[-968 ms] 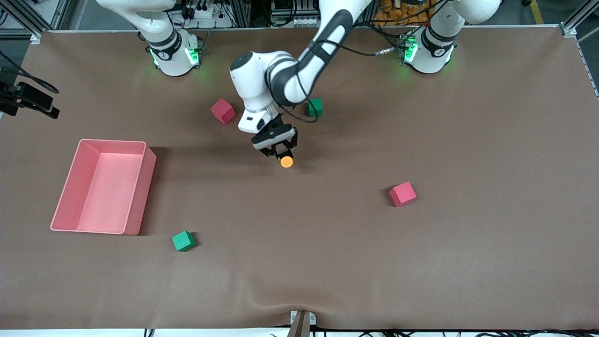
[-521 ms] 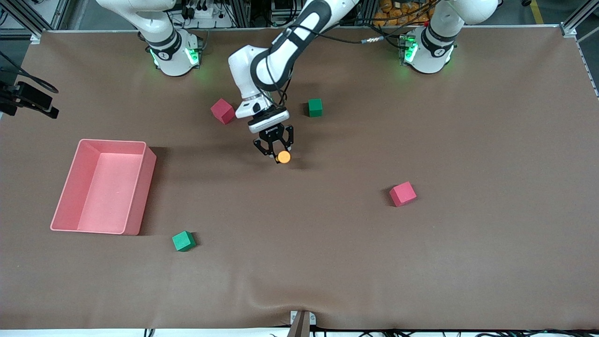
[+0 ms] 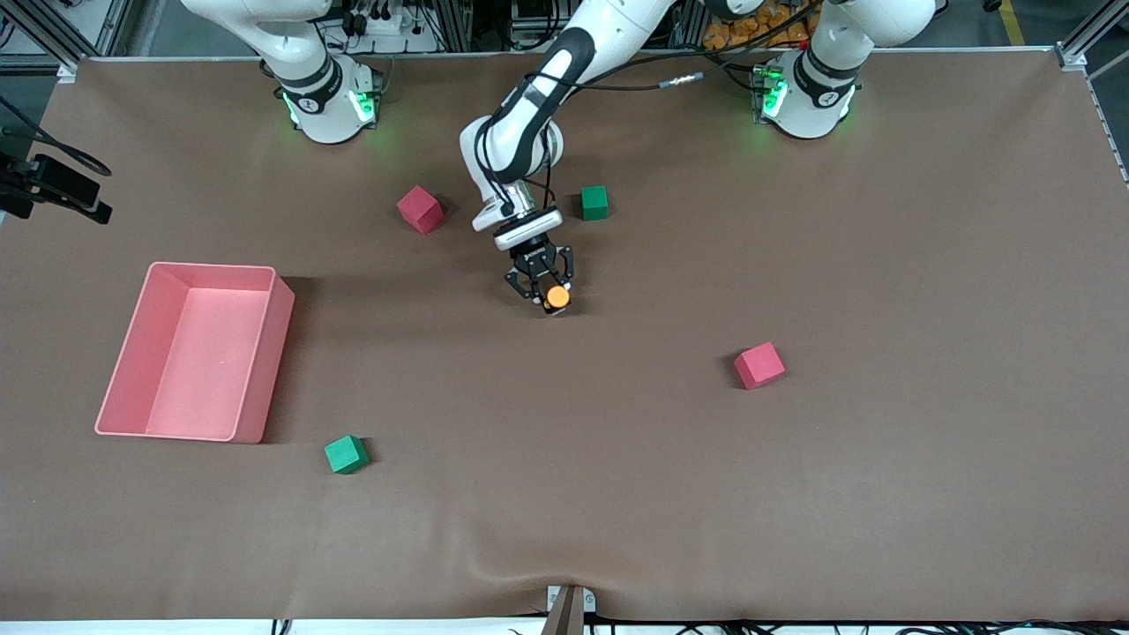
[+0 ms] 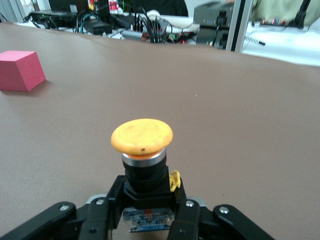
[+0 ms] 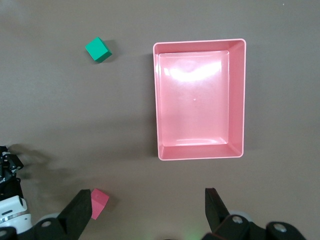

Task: Place and upright button with both arms
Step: 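Lower the button upright onto the table and open the left gripper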

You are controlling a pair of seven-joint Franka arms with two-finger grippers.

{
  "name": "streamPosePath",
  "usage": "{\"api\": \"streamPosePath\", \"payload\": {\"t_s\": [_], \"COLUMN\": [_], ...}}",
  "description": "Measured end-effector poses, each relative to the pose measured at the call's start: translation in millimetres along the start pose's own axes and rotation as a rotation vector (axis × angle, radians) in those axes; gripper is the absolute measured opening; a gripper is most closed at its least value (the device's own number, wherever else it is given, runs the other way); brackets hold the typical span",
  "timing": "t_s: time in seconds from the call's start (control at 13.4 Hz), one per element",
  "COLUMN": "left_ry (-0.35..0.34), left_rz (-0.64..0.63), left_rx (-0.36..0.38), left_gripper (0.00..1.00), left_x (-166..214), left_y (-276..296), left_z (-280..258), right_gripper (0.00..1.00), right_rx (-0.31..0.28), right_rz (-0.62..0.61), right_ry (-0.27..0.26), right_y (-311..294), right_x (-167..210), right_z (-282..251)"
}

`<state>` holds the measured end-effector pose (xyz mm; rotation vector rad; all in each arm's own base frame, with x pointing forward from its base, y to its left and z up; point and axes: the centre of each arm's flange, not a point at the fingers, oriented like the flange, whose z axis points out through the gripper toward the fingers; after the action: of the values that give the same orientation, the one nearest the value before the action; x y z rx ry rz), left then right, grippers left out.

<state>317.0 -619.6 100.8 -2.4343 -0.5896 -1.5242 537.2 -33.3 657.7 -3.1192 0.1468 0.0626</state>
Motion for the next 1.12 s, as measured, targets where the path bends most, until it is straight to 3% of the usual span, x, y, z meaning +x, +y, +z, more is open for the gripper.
{"api": "streamPosePath", "payload": {"t_s": [0.89, 1.12], "left_ry": [0.043, 0.041], "left_rz": [0.018, 0.021], "left_rx": [0.008, 0.005], "left_gripper": [0.42, 0.47], "left_x": [-18, -21], "left_y": [-9, -9], "left_z": [5, 2], "right_gripper": [1.00, 1.00], "right_rx": [-0.001, -0.002], "right_rz": [-0.001, -0.001], "right_ry": [-0.013, -0.011], "right_y": [-1, -1], "right_x": [5, 5], "right_z": [7, 7]}}
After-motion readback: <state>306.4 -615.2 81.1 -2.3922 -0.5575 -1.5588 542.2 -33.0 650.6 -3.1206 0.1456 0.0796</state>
